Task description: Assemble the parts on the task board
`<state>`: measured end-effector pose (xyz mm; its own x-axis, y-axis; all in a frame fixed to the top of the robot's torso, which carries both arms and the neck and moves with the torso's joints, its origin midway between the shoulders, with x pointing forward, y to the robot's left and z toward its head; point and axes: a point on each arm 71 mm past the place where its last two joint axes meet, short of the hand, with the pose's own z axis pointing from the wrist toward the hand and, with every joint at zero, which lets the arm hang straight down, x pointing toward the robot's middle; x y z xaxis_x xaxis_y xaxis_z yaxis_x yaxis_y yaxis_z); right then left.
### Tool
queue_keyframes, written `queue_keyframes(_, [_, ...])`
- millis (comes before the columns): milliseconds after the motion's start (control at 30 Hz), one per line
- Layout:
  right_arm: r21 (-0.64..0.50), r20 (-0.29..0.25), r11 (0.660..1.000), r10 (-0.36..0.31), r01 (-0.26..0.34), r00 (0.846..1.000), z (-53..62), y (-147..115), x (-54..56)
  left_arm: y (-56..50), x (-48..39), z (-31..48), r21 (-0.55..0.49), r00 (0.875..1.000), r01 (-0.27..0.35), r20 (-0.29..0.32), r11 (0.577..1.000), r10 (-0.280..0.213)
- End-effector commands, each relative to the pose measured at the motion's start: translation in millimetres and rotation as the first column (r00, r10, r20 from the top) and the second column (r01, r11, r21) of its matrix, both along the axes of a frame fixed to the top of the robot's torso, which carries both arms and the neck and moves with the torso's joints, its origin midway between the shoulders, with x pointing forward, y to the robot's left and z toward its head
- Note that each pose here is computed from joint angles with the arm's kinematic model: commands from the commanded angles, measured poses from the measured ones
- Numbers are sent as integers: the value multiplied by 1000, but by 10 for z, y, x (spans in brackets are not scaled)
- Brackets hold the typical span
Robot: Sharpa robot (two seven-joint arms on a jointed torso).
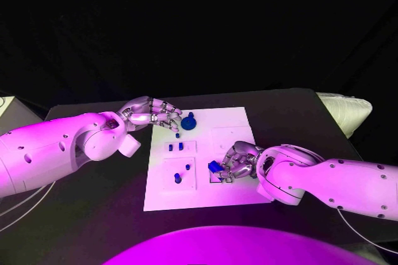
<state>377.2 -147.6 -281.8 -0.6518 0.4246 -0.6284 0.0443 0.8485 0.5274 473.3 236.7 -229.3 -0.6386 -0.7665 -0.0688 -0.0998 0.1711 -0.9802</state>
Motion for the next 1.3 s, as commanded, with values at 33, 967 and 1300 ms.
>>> queue_keyframes(33, [0,-2,1000,8,-8,1000,-8,-1,-13,-13,-5,9,-18,1000,10,5,1000,-10])
queue_keyframes(967, [11,-42,1000,23,-23,999,-31,2,-28,-8,4,4,-17,1000,7,4,1000,-7])
queue_keyframes(1300, [28,-33,999,37,-36,999,-19,8,-35,-2,5,3,-16,1000,5,4,1000,-5])
